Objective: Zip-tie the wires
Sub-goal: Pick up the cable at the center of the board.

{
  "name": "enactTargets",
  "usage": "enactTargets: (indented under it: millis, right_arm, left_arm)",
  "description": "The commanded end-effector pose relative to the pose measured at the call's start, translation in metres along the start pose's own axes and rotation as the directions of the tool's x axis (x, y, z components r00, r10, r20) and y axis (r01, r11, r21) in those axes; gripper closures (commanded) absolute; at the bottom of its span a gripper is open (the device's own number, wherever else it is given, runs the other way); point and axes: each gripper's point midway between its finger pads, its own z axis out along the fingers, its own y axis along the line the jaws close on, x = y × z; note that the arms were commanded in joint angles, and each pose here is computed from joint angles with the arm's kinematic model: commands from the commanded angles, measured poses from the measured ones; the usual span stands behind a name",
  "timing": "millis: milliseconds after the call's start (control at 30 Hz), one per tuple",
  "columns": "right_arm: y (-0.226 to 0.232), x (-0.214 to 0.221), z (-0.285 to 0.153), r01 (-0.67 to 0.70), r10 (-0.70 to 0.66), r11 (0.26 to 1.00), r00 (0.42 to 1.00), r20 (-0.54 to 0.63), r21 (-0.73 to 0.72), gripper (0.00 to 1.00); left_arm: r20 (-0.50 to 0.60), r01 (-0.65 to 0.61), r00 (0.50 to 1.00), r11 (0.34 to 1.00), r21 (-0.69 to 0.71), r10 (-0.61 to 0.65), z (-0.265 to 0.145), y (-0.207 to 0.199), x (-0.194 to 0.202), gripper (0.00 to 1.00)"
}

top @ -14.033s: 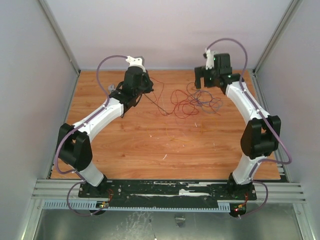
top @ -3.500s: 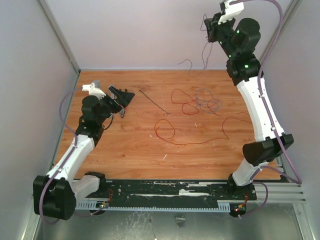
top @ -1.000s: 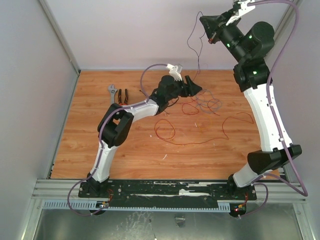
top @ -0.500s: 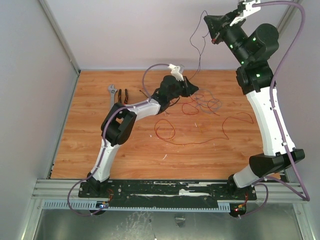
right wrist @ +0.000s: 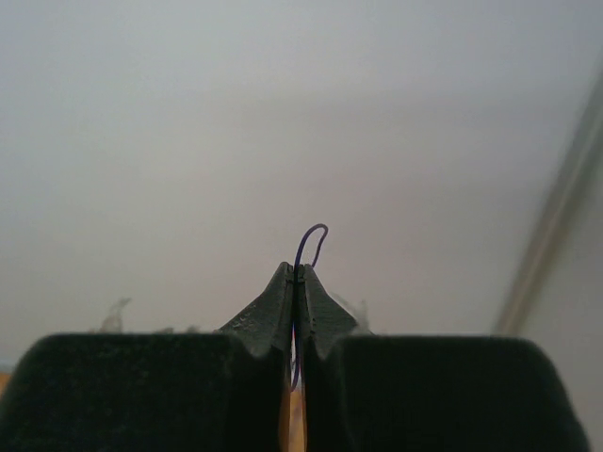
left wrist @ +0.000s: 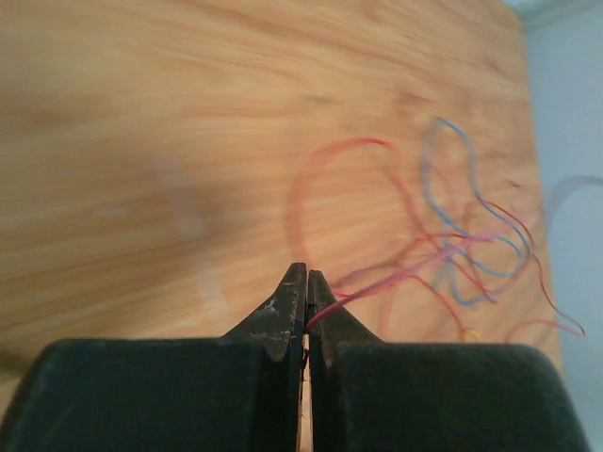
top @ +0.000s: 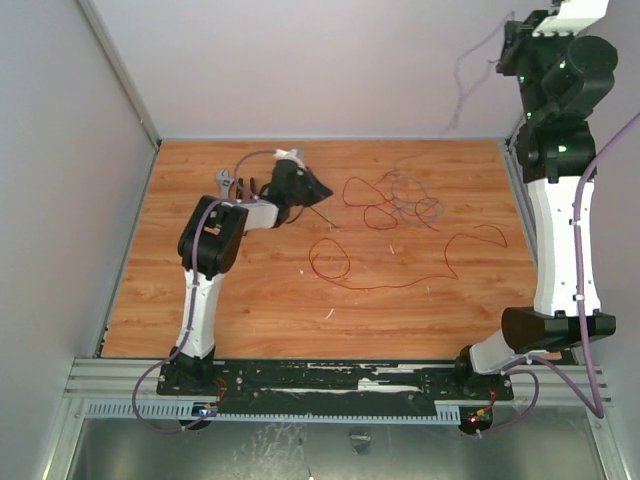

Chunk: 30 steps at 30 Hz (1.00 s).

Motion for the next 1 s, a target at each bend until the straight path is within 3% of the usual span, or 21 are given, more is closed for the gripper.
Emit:
enactTargets:
  millis: [0, 67, 233, 367, 533, 700, 833, 967]
  right_arm:
    - [-0.047, 0.019, -0.013, 0.022, -0.011, 0.989, 0.997, -0.075, 0.149, 1.00]
    - [-0.041, 0.016, -0.015, 0.009, -0.002, 0.994, 0.998, -0.061, 0.105, 1.00]
    - [0.016, 0.007, -0.019, -0.037, 0.035, 0.978, 0.999, -0.017, -0.205, 1.00]
    - [0.040, -0.008, -0.025, -0.059, 0.058, 0.941, 0.998, -0.013, -0.332, 1.00]
    - [0.063, -0.034, -0.039, -0.085, 0.103, 0.891, 0.995, 0.015, -0.445, 1.00]
    - [0.086, -0.061, -0.054, -0.115, 0.173, 0.817, 0.984, 0.050, -0.565, 1.00]
    - [0.096, -0.068, -0.057, -0.141, 0.219, 0.770, 0.974, 0.050, -0.622, 1.00]
    - [0.102, -0.062, -0.053, -0.196, 0.262, 0.729, 0.965, 0.003, -0.656, 1.00]
  left_arm:
    - [0.062, 0.083, 0.995, 0.996, -0.045, -0.080, -0.024, 0.026, -0.044, 1.00]
    - [0.071, 0.065, 0.996, 0.994, -0.087, -0.059, -0.027, 0.035, -0.051, 1.00]
    - [0.033, 0.036, 0.999, 0.994, -0.107, -0.033, -0.024, 0.034, -0.054, 0.98]
    - [-0.068, -0.022, 0.998, 0.980, -0.196, 0.009, -0.030, 0.042, -0.048, 0.65]
    - [-0.112, -0.088, 0.992, 0.958, -0.271, 0.059, -0.065, 0.046, -0.043, 0.39]
    - [-0.103, -0.147, 0.987, 0.955, -0.256, 0.124, -0.106, 0.022, -0.055, 0.23]
    - [-0.065, -0.195, 0.980, 0.962, -0.191, 0.186, -0.138, -0.016, -0.077, 0.02]
    - [-0.078, -0.231, 0.971, 0.970, -0.069, 0.226, -0.162, -0.054, -0.081, 0.02]
